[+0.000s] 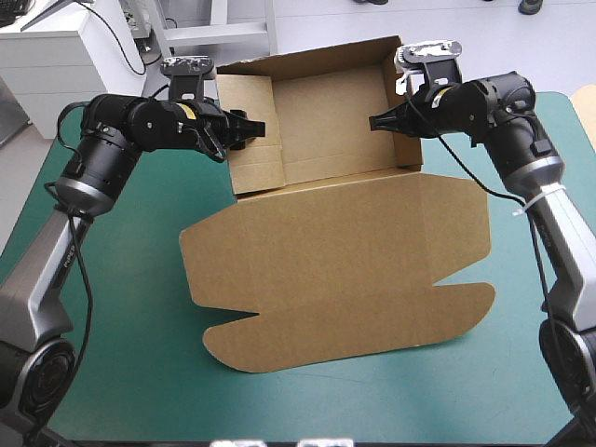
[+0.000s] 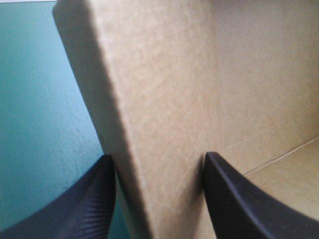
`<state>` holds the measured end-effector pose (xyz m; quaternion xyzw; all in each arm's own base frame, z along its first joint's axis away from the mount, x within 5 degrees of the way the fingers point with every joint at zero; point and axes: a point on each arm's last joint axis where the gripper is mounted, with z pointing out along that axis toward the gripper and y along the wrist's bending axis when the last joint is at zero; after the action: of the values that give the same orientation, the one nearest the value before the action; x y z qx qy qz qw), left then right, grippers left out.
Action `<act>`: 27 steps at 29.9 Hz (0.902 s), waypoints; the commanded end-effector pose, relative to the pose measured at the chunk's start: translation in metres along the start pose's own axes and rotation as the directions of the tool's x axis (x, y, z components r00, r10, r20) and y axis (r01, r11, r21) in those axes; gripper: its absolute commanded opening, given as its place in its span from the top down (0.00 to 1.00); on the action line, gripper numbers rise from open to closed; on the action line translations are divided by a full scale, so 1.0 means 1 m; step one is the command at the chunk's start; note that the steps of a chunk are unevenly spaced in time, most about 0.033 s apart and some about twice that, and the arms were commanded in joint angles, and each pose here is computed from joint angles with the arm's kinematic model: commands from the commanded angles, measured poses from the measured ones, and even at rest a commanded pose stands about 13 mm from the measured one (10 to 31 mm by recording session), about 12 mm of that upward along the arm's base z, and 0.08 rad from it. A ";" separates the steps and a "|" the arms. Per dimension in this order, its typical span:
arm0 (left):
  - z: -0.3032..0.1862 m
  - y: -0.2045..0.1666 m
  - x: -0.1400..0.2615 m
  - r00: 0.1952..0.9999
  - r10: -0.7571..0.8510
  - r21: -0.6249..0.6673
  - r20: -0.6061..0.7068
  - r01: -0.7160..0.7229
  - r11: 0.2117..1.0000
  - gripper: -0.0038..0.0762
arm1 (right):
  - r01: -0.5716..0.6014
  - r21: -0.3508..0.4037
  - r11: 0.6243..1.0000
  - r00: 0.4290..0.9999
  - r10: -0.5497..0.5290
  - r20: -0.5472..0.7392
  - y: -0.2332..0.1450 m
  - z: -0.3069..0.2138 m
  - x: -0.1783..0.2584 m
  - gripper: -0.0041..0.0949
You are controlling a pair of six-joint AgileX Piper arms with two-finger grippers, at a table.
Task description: Fold the box
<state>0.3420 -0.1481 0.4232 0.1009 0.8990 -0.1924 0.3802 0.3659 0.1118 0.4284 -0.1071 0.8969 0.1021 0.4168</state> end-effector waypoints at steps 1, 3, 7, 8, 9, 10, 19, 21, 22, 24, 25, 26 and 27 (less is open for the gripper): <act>-0.016 -0.011 -0.010 0.996 -0.022 0.059 0.088 0.017 0.998 0.56 | -0.034 -0.080 0.996 0.986 0.046 0.162 0.010 -0.031 -0.018 0.98; -0.012 -0.011 -0.011 0.995 -0.025 0.061 0.095 0.020 0.998 0.67 | -0.034 -0.083 0.996 0.986 0.047 0.160 0.010 -0.031 -0.018 0.98; -0.006 -0.010 -0.012 0.995 -0.031 0.065 0.096 0.025 0.998 0.90 | -0.040 -0.113 0.993 0.986 0.057 0.156 0.013 -0.031 -0.018 0.98; -0.004 -0.010 -0.011 0.995 -0.025 0.064 0.092 0.020 0.998 0.94 | -0.040 -0.119 0.992 0.986 0.059 0.156 0.013 -0.031 -0.018 0.98; -0.004 -0.010 -0.011 0.996 -0.015 0.067 0.092 0.009 0.998 0.96 | -0.040 -0.123 0.992 0.986 0.060 0.156 0.013 -0.031 -0.018 0.98; -0.002 -0.010 -0.011 0.996 -0.011 0.065 0.088 0.005 0.998 0.96 | -0.034 -0.126 0.991 0.986 0.054 0.156 0.014 -0.031 -0.018 0.98; 0.010 -0.001 -0.003 0.997 0.073 -0.012 -0.004 -0.073 0.997 0.96 | 0.054 -0.125 0.991 0.995 -0.064 -0.080 0.013 -0.007 0.005 0.98; 0.019 0.003 0.002 0.993 0.094 -0.037 -0.067 -0.097 0.995 0.96 | 0.072 -0.118 0.990 0.980 -0.092 -0.175 0.010 0.008 0.014 0.98; 0.025 0.006 0.006 0.988 0.105 -0.048 -0.109 -0.111 0.993 0.96 | 0.075 -0.115 0.990 0.969 -0.100 -0.225 0.009 0.016 0.019 0.98; 0.039 0.010 0.013 0.975 0.124 -0.049 -0.182 -0.135 0.990 0.96 | 0.077 -0.109 0.991 0.945 -0.107 -0.308 0.006 0.032 0.028 0.98; 0.047 0.012 0.016 0.968 0.128 -0.047 -0.214 -0.141 0.989 0.96 | 0.075 -0.108 0.991 0.933 -0.108 -0.343 0.005 0.040 0.032 0.98; 0.052 0.013 0.019 0.963 0.127 -0.047 -0.237 -0.142 0.989 0.96 | 0.074 -0.107 0.992 0.925 -0.108 -0.365 0.005 0.046 0.035 0.98; 0.059 0.015 0.021 0.958 0.125 -0.047 -0.259 -0.141 0.989 0.96 | 0.071 -0.107 0.992 0.918 -0.107 -0.382 0.004 0.055 0.038 0.98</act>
<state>0.3722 -0.1536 0.3480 0.1368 0.9561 -0.1141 0.2327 0.3897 0.1195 0.3537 -0.1499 0.9566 0.0802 0.2365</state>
